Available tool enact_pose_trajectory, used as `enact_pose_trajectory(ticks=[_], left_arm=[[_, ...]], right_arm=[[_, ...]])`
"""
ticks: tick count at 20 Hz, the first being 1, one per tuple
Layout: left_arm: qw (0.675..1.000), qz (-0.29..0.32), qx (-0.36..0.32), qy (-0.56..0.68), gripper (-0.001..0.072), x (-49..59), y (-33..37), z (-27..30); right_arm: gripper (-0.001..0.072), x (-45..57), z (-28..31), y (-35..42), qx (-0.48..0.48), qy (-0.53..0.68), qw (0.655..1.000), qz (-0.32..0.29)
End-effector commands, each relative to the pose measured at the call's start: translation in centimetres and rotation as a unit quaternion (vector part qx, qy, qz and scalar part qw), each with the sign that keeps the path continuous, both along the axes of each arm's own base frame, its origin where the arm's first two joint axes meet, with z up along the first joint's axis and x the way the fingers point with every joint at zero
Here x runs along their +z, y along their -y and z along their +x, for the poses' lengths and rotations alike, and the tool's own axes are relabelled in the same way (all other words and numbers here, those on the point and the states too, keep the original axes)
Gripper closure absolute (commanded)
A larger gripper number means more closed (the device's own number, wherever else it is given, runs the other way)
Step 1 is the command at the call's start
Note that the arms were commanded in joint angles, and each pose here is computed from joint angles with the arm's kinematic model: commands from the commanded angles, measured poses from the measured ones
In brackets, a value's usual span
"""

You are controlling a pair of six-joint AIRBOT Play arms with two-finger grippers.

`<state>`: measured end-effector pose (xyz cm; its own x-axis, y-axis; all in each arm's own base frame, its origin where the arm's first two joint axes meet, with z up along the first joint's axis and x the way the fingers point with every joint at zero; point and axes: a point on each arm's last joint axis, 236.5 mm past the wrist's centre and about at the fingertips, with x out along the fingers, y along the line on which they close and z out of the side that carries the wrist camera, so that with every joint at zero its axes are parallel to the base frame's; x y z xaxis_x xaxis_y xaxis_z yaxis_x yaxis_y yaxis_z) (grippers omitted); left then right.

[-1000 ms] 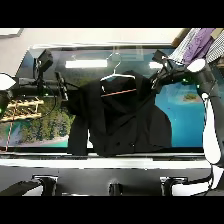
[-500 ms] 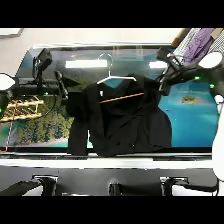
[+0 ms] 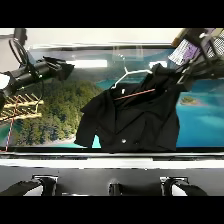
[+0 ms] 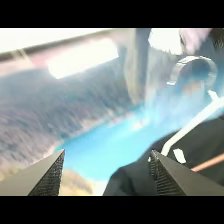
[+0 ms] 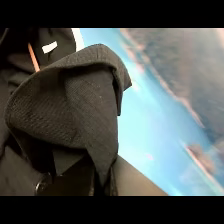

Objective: Fold the clothes and pants, and hang the long-sleeved shirts on hangers.

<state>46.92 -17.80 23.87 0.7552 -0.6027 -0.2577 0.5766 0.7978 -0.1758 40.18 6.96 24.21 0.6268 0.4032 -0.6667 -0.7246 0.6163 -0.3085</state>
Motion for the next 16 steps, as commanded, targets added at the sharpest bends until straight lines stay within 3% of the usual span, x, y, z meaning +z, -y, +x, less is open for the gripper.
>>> enact_pose_trajectory(ticks=[1, 4, 7, 16], left_arm=[[0.999, -0.034, 0.033, 0.018, 0.0097, 2.8, -1.0, 0.0], [0.998, -0.036, 0.033, 0.035, 0.0097, 4.5, -1.1, -1.0], [0.998, -0.038, 0.032, 0.046, 0.0097, 5.6, -1.2, -1.6], [0.998, -0.039, 0.026, 0.049, 0.0097, 5.8, -0.7, -2.0]], right_arm=[[0.0673, 4.2, -1.6, 1.7, -0.085, 0.044, 0.995, 0.020], [0.0673, 8.7, -2.2, 3.6, -0.163, 0.108, 0.979, 0.053], [0.0673, 14.5, -3.3, 7.5, -0.267, 0.207, 0.937, 0.085], [0.0673, 23.6, -11.7, 16.0, -0.416, 0.372, 0.829, 0.031]])
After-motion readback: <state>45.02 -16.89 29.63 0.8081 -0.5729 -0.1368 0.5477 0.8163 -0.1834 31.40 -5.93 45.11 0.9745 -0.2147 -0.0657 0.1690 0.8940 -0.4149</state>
